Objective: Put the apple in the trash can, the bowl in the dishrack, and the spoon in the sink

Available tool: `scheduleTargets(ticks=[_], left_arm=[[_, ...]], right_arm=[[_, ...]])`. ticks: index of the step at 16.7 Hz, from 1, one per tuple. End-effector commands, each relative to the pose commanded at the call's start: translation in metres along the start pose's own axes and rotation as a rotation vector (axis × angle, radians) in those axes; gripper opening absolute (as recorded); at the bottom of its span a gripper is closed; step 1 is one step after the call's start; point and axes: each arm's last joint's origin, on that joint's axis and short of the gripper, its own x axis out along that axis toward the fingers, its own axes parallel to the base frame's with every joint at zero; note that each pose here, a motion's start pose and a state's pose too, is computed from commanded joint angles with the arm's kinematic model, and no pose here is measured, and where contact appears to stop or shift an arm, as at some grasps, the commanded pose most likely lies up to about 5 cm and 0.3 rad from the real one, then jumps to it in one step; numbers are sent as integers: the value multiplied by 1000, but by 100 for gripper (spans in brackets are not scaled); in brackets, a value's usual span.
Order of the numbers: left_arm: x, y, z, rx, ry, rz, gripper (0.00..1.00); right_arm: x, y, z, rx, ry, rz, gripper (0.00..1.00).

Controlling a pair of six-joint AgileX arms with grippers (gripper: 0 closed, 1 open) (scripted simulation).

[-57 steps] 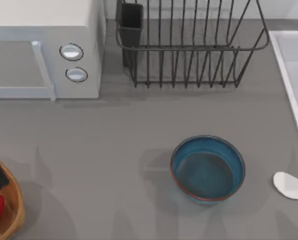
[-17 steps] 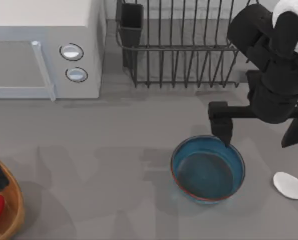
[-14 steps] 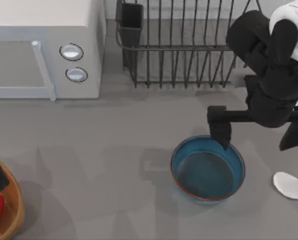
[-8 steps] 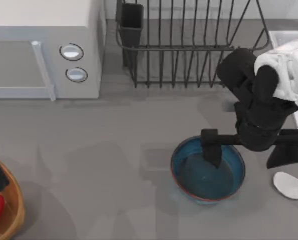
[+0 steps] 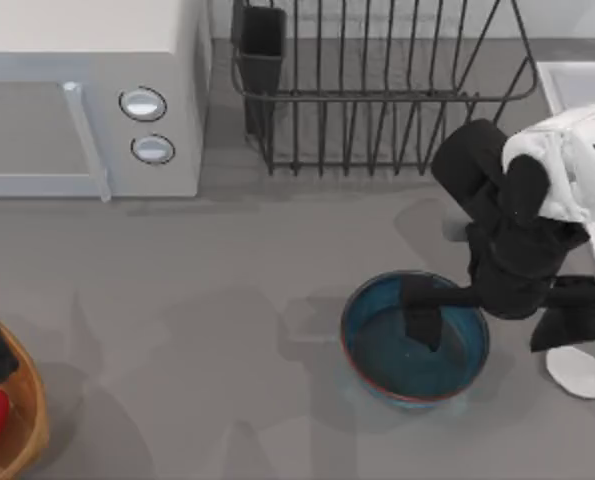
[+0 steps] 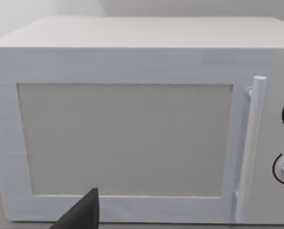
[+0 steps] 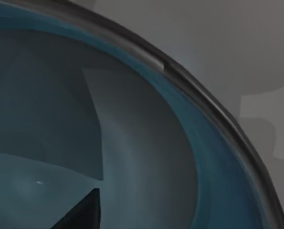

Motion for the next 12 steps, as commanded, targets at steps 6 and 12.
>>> scheduleTargets(ticks=[6,12], left_arm=[[0,0,0,0,0,0,100],[0,0,0,0,0,0,100]], right_arm=[[0,0,0,0,0,0,47],[0,0,0,0,0,0,2]])
